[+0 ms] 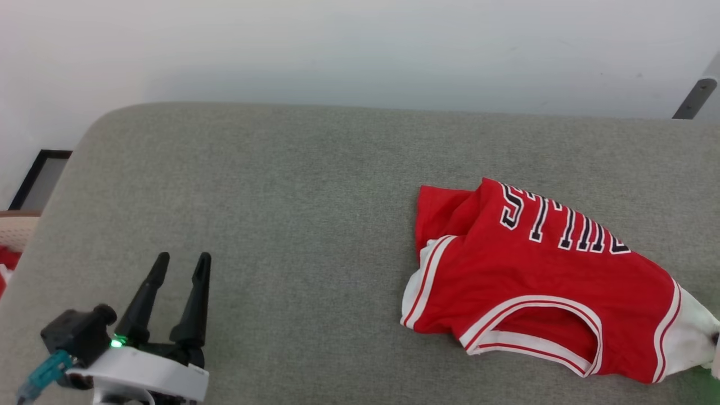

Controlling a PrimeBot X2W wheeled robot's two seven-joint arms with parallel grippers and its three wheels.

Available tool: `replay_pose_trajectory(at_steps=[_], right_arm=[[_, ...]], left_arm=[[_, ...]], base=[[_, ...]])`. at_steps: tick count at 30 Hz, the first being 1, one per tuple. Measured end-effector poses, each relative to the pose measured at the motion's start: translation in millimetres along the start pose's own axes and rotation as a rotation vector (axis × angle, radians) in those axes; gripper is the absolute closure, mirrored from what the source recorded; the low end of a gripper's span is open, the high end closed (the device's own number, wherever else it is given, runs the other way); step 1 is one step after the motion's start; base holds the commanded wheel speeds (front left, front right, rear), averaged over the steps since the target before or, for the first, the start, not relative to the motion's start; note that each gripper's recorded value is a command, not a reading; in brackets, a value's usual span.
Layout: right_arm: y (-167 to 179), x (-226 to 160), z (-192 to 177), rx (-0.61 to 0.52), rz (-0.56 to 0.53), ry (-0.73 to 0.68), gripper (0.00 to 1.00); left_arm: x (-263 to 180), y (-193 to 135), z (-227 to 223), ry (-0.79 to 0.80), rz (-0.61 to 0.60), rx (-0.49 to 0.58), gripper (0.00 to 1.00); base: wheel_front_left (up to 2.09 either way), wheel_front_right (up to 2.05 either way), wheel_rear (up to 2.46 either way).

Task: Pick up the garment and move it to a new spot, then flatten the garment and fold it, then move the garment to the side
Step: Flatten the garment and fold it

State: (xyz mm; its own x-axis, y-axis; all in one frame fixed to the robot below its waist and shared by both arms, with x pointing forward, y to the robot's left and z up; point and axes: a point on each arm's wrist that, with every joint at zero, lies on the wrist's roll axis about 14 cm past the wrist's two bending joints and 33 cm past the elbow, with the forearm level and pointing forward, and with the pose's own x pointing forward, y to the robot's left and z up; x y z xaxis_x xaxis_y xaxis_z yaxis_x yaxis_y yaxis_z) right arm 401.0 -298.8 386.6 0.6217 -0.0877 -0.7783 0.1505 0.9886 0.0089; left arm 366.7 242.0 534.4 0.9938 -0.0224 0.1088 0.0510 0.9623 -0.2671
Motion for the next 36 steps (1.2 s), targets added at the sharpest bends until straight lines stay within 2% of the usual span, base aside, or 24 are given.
replay_pose_trajectory(at_steps=[8, 15, 22, 27, 34, 36], right_arm=[[1.0, -12.5, 21.3, -0.027, 0.013, -0.048, 0.00], [1.9, -42.6, 57.1, -0.051, 0.031, -0.210, 0.00], [13.2, -79.9, 82.9, -0.013, 0.073, -0.442, 0.00], [20.4, -100.5, 82.9, 0.031, 0.086, -0.561, 0.00], [27.3, -111.3, 70.7, 0.099, 0.093, -0.615, 0.00], [27.8, -111.9, 68.4, 0.115, 0.092, -0.621, 0.00]], left_arm=[[14.5, -23.0, 1.6, 0.086, -0.108, 0.001, 0.00], [36.4, -69.1, 15.0, 0.192, -0.286, 0.020, 0.00], [51.1, -115.2, 4.8, 0.421, -0.450, 0.047, 0.00], [50.3, -143.3, -25.9, 0.651, -0.531, 0.042, 0.00], [38.9, -160.9, -80.6, 0.955, -0.574, 0.027, 0.00], [38.1, -163.0, -93.1, 1.000, -0.580, 0.023, 0.00]], base=[[0.00, 0.00, 0.00], [0.00, 0.00, 0.00], [0.00, 0.00, 0.00], [0.00, 0.00, 0.00], [0.00, 0.00, 0.00], [0.00, 0.00, 0.00]])
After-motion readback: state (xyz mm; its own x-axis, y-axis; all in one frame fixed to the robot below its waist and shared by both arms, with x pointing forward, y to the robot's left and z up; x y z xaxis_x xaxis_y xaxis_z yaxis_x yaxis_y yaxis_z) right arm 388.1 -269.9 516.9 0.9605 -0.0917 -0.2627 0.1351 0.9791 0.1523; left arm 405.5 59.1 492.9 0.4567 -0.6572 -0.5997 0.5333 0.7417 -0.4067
